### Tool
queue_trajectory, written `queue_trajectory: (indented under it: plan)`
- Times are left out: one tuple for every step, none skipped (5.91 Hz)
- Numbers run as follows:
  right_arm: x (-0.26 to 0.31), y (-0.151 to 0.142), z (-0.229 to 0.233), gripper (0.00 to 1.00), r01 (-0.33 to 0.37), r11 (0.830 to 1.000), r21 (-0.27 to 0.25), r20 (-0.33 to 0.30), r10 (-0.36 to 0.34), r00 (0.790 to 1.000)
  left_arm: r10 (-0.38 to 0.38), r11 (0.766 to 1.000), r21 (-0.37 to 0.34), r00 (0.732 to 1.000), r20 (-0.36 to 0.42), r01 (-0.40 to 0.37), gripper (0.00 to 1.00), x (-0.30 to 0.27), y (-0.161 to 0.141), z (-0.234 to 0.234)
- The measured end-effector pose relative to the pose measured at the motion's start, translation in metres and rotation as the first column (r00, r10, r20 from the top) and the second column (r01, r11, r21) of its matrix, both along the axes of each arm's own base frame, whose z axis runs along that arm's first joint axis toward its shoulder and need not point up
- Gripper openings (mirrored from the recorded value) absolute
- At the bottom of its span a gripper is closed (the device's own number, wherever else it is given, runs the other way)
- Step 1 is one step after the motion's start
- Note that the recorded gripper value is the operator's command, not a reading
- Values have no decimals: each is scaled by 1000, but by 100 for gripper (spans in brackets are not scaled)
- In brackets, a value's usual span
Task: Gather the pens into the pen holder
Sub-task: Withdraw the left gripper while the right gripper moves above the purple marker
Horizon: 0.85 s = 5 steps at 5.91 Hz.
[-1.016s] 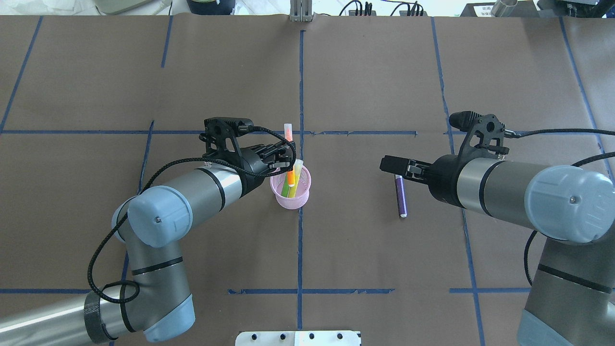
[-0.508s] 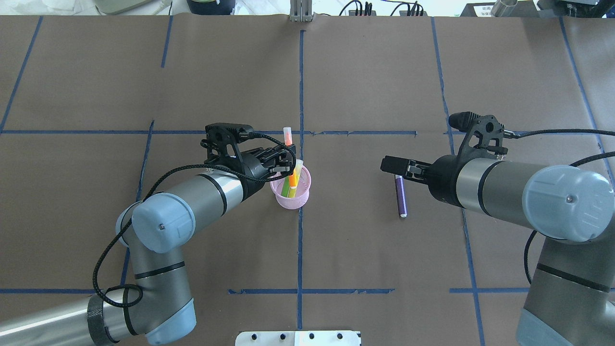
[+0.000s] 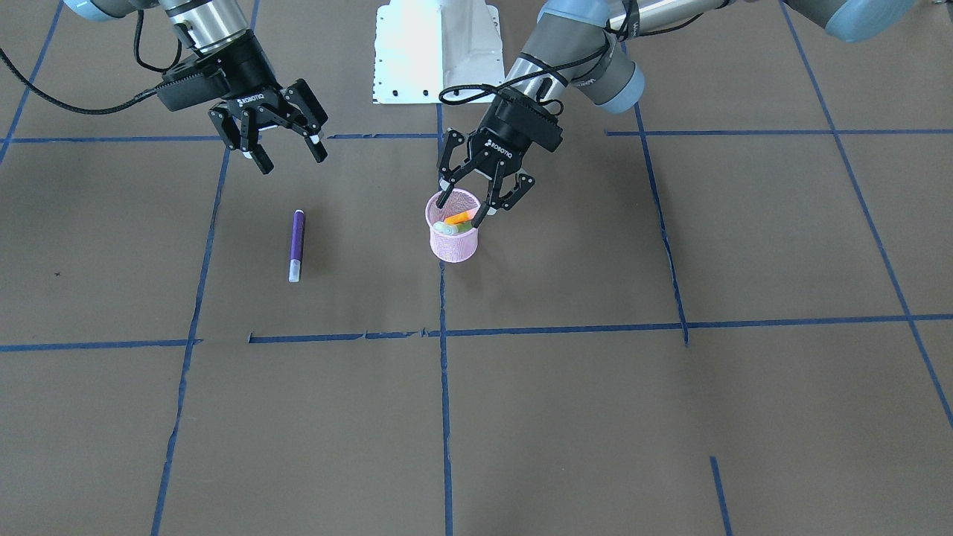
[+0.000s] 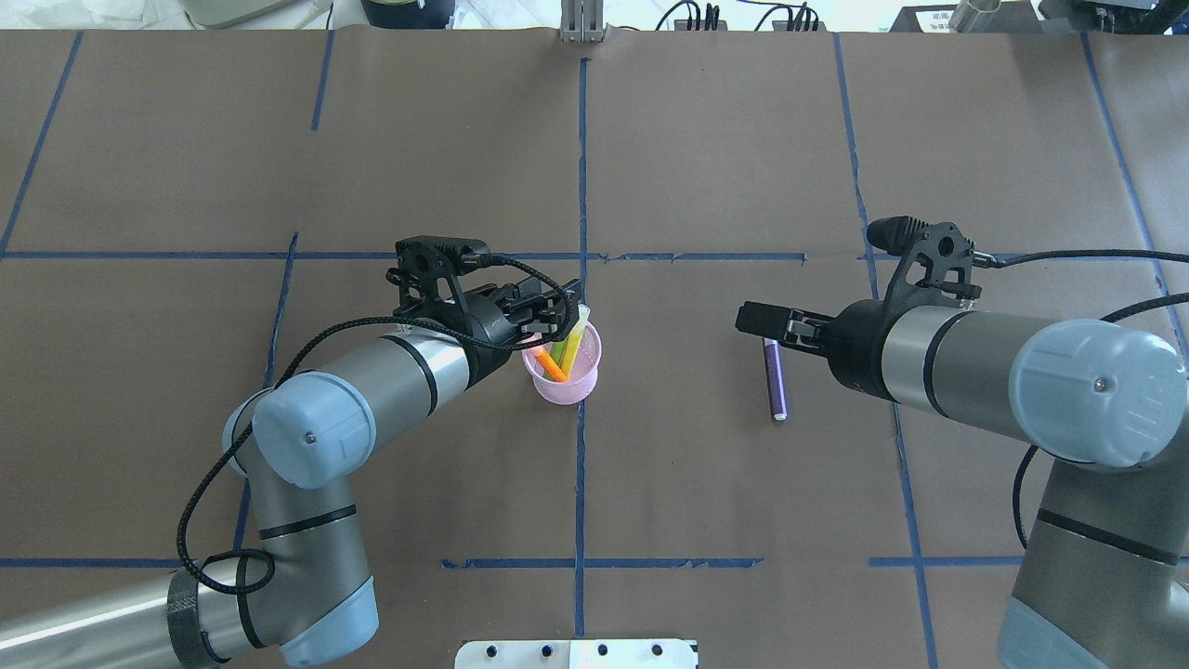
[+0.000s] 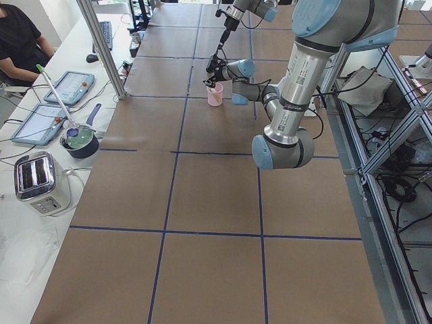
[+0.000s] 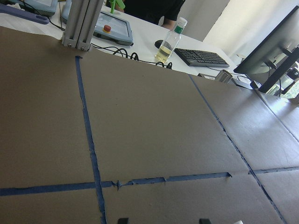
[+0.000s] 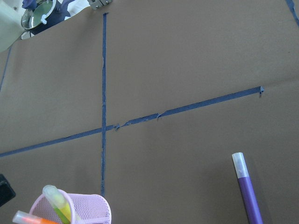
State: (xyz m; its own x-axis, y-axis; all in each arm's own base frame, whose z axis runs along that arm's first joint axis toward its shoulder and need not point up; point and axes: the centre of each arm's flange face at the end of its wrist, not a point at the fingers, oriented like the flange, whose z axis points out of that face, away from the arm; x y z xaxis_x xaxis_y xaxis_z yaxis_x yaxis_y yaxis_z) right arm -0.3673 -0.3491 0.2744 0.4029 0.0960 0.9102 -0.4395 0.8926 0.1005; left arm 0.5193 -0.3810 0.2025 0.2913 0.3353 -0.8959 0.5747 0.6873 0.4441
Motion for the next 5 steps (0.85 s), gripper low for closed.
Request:
queue_trajectory:
  plan:
    - [-11, -13, 22, 99, 68, 997, -29, -47, -69, 997, 5, 999, 39, 999, 54, -7, 68, -2, 0, 8]
    - [-25, -30, 46, 99, 145, 986, -78, -94, -152, 984, 33, 998, 50, 993, 116, -39, 68, -10, -6, 30]
    - [-42, -48, 56, 99, 193, 973, -126, -147, -210, 967, 79, 996, 33, 982, 169, -86, 69, -30, -20, 57]
    - [-63, -67, 50, 99, 230, 960, -158, -224, -261, 939, 122, 992, 0, 969, 214, -125, 68, -61, -35, 82]
    - [-80, -84, 56, 99, 275, 944, -182, -305, -320, 897, 172, 985, -35, 948, 266, -169, 68, -97, -51, 115]
